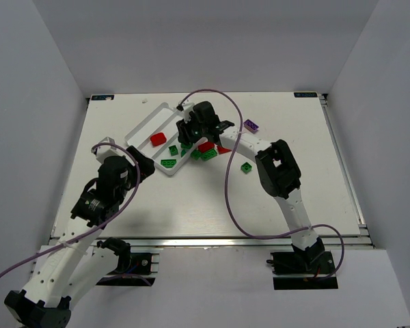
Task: Sort the legos into containers by color
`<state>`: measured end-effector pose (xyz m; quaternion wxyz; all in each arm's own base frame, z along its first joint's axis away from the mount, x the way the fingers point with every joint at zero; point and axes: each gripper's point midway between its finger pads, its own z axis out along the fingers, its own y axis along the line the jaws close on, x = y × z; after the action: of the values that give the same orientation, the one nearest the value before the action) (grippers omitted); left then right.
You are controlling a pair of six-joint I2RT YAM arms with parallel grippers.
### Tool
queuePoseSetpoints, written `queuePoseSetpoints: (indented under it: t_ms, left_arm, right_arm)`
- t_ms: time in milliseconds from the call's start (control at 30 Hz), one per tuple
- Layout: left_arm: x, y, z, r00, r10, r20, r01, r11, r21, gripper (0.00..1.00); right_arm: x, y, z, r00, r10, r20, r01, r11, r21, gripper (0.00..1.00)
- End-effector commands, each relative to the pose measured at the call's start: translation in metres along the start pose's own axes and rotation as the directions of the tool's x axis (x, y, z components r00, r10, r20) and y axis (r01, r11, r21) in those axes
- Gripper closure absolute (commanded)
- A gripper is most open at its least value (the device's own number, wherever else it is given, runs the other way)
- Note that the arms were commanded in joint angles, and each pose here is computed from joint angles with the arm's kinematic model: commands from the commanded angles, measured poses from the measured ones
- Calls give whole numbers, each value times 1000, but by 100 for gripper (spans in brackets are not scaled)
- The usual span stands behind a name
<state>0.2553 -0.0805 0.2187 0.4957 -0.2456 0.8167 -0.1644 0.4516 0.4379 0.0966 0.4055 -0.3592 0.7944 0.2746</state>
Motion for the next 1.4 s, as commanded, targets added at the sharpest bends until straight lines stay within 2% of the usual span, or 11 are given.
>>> queuePoseSetpoints:
  t_ms: [0,67,233,367,467,500,567,800,1000,1367]
  left_arm:
    - [-2,2,0,1000,7,13,-7,1000,-5,2]
    - [-1,2,1,1000,6,12,-6,1000,-3,2]
    - [-2,0,3,1000,8,12,-8,1000,4,2]
    - [-4,-2,2,1000,14,16,-14,1000,6,2]
    - [-2,-2,3,1000,7,17,-7,1000,15,2]
    - [-2,-3,4,1000,1,20,-2,1000,20,2]
    - [1,-2,7,1000,1,13,-1,1000,20,2]
    - [6,-11,18,1000,14,-13,-14,999,31,2]
    - [10,-16,27,999,25,-38,-23,999,40,2]
    - [18,-12,30,997,28,-65,-27,999,20,2]
  right_arm:
    - [-36,-11,-1,991,-92,100,88,995,49,46]
    - [-34,-10,-2,990,-106,95,102,994,45,37]
    - [-39,-8,-10,982,-164,94,162,986,34,28]
    - [-57,-7,-40,956,-282,85,279,959,45,11]
    - [-62,-25,-66,951,-301,68,297,953,57,10]
    - [-52,-35,-77,963,-267,46,267,964,6,11]
    - [-44,-46,-92,973,-230,28,230,973,-6,12]
    - [-9,-138,-135,996,-72,-47,80,974,212,24]
    - [19,-188,-144,993,69,-100,-22,912,409,18]
    - [47,-243,-137,987,111,-120,-38,870,491,18]
